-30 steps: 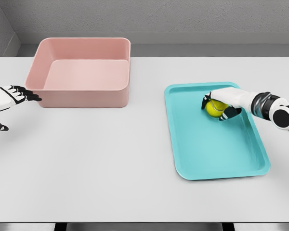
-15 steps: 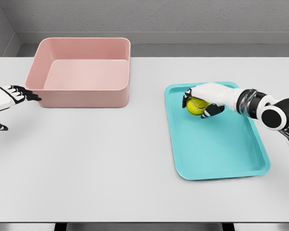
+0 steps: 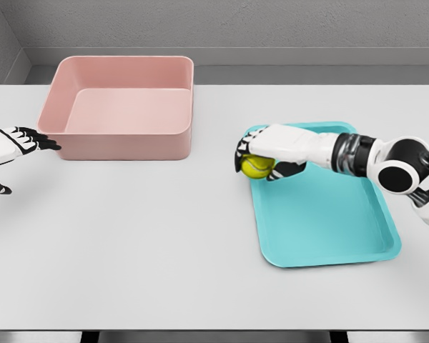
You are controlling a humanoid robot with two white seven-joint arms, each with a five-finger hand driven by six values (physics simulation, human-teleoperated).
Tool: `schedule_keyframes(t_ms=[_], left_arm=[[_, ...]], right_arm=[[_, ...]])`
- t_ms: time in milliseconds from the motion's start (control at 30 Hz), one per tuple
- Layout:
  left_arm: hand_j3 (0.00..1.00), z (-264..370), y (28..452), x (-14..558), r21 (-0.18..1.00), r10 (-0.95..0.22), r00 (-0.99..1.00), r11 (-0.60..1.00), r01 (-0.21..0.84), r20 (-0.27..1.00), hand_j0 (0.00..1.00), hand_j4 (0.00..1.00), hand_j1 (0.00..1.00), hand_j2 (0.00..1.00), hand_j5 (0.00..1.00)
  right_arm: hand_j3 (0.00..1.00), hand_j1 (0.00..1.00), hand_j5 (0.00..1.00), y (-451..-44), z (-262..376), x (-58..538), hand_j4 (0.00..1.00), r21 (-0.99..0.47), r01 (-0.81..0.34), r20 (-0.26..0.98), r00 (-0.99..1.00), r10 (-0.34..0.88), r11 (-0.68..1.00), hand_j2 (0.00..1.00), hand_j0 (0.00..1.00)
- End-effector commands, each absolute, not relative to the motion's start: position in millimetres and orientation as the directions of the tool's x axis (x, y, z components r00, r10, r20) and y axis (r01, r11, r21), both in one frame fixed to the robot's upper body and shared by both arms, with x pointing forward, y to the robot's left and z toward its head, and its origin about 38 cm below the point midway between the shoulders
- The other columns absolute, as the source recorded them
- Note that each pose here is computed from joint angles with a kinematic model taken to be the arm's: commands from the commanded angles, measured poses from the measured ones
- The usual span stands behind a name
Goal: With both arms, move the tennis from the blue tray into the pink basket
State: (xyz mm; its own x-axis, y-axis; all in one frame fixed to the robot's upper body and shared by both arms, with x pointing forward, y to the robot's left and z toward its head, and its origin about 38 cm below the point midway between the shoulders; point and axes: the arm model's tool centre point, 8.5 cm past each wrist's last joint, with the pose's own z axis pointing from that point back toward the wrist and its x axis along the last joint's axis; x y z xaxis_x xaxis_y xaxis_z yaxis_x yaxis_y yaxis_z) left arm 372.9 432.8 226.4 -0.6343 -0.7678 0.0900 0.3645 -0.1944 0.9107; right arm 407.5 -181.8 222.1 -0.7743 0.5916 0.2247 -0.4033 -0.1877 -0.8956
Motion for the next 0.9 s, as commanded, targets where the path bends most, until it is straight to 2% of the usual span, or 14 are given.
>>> schedule_keyframes(t_ms=[0, 467, 867], left_arm=[[1.00, 227, 433, 373, 0.912, -0.769, -0.632, -0.189, 0.365, 0.093, 1.00, 1.00, 1.00, 1.00, 1.00], [1.00, 228, 434, 373, 0.912, -0.770, -0.631, -0.190, 0.365, 0.092, 1.00, 1.00, 1.00, 1.00, 1.00], [1.00, 228, 434, 373, 0.912, -0.770, -0.631, -0.190, 0.365, 0.092, 1.00, 1.00, 1.00, 1.00, 1.00]], right_arm=[[0.51, 0.51, 0.51, -176, 224, 403, 0.51, -0.903, -0.382, 0.224, -0.812, 0.539, -0.199, 0.51, 0.51], [0.52, 0.52, 0.52, -106, 223, 387, 0.52, -0.908, -0.338, 0.238, -0.902, 0.360, -0.247, 0.52, 0.52], [0.51, 0.51, 0.51, -66, 221, 375, 0.51, -0.907, -0.322, 0.247, -0.929, 0.276, -0.273, 0.51, 0.51]])
